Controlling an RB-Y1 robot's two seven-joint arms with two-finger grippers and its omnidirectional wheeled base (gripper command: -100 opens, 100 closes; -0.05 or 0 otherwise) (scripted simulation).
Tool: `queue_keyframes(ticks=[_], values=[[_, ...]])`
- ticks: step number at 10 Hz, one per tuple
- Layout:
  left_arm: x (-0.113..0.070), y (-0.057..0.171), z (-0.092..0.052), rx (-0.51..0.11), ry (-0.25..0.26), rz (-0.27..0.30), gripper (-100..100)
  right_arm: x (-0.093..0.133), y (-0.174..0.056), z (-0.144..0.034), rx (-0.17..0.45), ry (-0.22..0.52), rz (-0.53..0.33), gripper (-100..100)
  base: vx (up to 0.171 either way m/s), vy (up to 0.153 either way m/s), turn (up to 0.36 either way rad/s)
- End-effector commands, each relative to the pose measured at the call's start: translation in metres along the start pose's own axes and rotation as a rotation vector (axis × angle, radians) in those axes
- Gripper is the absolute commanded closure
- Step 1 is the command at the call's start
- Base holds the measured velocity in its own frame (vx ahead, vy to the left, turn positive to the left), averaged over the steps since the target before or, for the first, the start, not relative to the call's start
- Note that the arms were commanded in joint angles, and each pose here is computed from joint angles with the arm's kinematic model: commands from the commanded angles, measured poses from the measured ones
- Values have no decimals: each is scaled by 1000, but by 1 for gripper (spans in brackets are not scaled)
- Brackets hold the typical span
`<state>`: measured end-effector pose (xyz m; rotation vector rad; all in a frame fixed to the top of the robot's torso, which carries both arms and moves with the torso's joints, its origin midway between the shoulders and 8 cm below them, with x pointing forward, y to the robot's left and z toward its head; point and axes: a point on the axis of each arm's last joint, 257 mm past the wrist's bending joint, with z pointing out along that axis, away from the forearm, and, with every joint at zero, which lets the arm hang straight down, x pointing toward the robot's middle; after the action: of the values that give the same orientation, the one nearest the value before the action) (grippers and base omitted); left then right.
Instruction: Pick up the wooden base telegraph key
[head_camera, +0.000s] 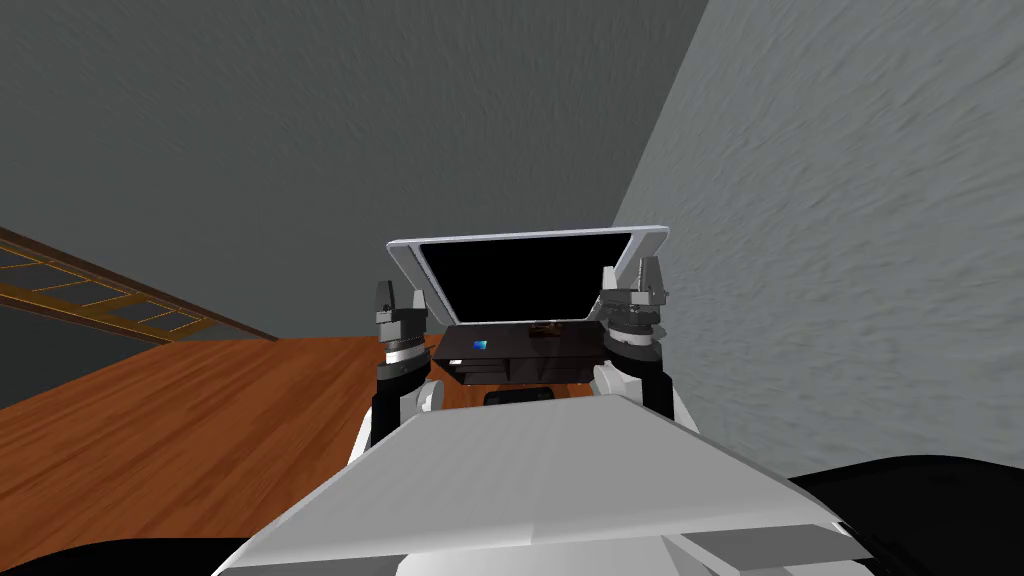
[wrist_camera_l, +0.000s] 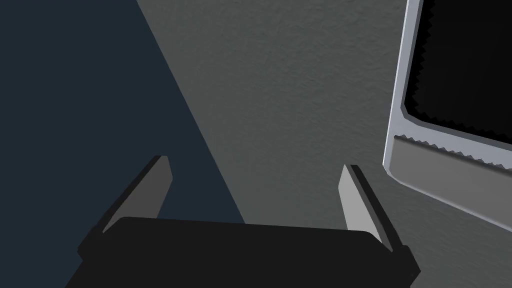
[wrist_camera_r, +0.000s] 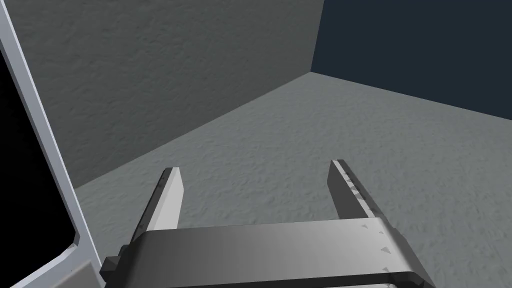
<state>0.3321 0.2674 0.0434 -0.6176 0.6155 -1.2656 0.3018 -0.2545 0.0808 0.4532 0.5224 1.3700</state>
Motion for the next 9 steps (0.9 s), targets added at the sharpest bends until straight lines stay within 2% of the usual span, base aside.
queue_keyframes(ticks=[1,4,7,8,9], values=[[0,0,0,0,0,0,0,7,-5,-4,8,37,3,-100,-59,-12,60],[0,0,0,0,0,0,0,22,-21,-15,43,115,5,-100,-162,-21,76],[0,0,0,0,0,0,0,40,-52,-37,110,220,-8,-100,-163,4,127],[0,0,0,0,0,0,0,41,-54,-38,115,230,-10,-100,-84,13,48],[0,0,0,0,0,0,0,48,-68,-49,147,275,-22,-100,-56,13,112]])
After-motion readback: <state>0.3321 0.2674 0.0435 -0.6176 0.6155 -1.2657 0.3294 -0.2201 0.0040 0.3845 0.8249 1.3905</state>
